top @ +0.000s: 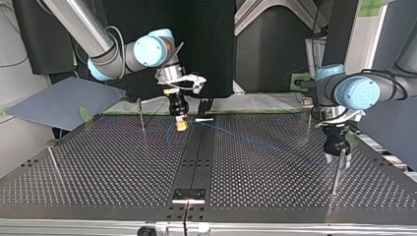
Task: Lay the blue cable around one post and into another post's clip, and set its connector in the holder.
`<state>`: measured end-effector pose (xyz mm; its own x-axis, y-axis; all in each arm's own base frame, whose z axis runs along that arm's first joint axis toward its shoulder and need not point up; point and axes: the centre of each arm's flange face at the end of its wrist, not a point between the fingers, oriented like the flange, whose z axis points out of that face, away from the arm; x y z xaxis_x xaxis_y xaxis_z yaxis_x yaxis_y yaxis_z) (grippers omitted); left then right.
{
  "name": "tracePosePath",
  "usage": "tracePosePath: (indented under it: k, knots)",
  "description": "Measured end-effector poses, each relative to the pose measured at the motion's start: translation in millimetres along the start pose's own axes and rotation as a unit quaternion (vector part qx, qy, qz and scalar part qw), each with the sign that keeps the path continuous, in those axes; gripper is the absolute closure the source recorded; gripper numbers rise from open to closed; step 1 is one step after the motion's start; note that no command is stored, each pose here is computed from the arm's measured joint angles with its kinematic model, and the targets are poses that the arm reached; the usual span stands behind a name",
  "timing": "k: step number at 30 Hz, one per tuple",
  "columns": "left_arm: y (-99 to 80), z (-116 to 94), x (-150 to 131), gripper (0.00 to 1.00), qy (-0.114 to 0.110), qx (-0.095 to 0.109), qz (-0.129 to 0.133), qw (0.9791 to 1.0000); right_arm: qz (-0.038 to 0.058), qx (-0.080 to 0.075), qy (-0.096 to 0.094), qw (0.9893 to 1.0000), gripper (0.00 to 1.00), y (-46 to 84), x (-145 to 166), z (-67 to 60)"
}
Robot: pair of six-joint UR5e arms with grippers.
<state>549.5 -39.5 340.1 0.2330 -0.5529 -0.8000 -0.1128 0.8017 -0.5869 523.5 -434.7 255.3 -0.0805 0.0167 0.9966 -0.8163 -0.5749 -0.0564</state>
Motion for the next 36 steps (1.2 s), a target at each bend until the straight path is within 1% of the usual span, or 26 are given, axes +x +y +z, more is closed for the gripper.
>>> tracePosePath:
  k: [3,5,7,8,11,14,15,17,18,20,21,23,24,26,27,30,32,33,35,36]
  knots:
    - [1.7,-1,0,0.0,-0.005,-0.011,0.001,0.9999,0.0016,-0.013,0.0,0.9999,1.0,9.9,-10,-4.2]
    - [2.2,-1,0,0.0,-0.006,-0.014,0.001,0.9999,0.0021,-0.022,0.0,0.9998,1.0,16.3,-15,-6.5]
    - [2.7,-1,2,0.0,-0.005,-0.016,0.001,0.9999,0.0027,-0.034,0.0,0.9994,1.0,24.9,-20,-9.2]
    - [3.4,-1,4,0.0,-0.003,-0.017,0.001,0.9999,0.0032,-0.04,0.0,0.9992,1.0,29.0,-23,-10.4]
    - [4.3,-1,7,0.0,0.0,-0.017,0.001,0.9999,0.0057,-0.062,0.0,0.9981,1.0,43.0,-32,-15.1]
    - [3.5,-1,9,0.0,0.002,-0.016,0.001,0.9999,0.0133,-0.087,0.002,0.9962,1.0,59.0,-40,-20.3]
    - [3.0,-1,9,0.0,0.002,-0.015,0.001,0.9999,0.0173,-0.097,0.003,0.9952,1.0,66.0,-43,-22.3]
    - [2.6,-1,10,0.0,0.003,-0.014,0.001,0.9999,0.0239,-0.111,0.005,0.9935,1.0,76.9,-47,-25.0]
    - [2.4,-1,10,0.0,0.003,-0.014,0.001,0.9999,0.0287,-0.12,0.007,0.9923,1.0,84.5,-50,-26.9]
    - [1.8,-2,11,0.0,0.004,-0.014,0.0,0.9999,0.0362,-0.131,0.009,0.9906,1.0,95.3,-55,-29.8]
    - [1.5,-2,11,0.0,0.004,-0.013,0.0,0.9999,0.0413,-0.138,0.01,0.9895,1.0,102.7,-58,-31.9]
    - [0.9,-2,12,0.0,0.005,-0.013,0.001,0.9999,0.0489,-0.147,0.013,0.9878,1.0,113.1,-62,-35.1]
    - [0.7,-2,12,0.0,0.005,-0.013,0.001,0.9999,0.0538,-0.153,0.014,0.9867,1.0,119.9,-65,-37.2]
    - [0.0,-3,12,0.0,0.006,-0.013,0.001,0.9999,0.0614,-0.16,0.016,0.985,1.0,130.2,-69,-40.8]
    - [-0.1,-3,13,0.0,0.006,-0.013,0.001,0.9999,0.0653,-0.165,0.018,0.9839,1.0,137.0,-72,-43.4]
    - [-0.9,-3,13,0.0,0.006,-0.012,0.001,0.9999,0.0689,-0.176,0.02,0.9817,1.0,151.9,-78,-49.4]
    - [-1.2,-3,13,0.0,0.007,-0.011,0.001,0.9999,0.0684,-0.181,0.02,0.9808,1.0,159.2,-82,-52.6]
    - [-1.3,-3,13,0.0,0.007,-0.011,0.001,0.9999,0.0671,-0.184,0.02,0.9804,1.0,164.4,-84,-54.9]
    - [-1.4,-3,13,0.0,0.007,-0.011,0.001,0.9999,0.0636,-0.189,0.02,0.9798,1.0,171.8,-87,-58.5]
    - [-1.4,-3,13,0.0,0.007,-0.011,0.001,0.9999,0.0612,-0.192,0.02,0.9793,1.0,176.9,-90,-61.0]
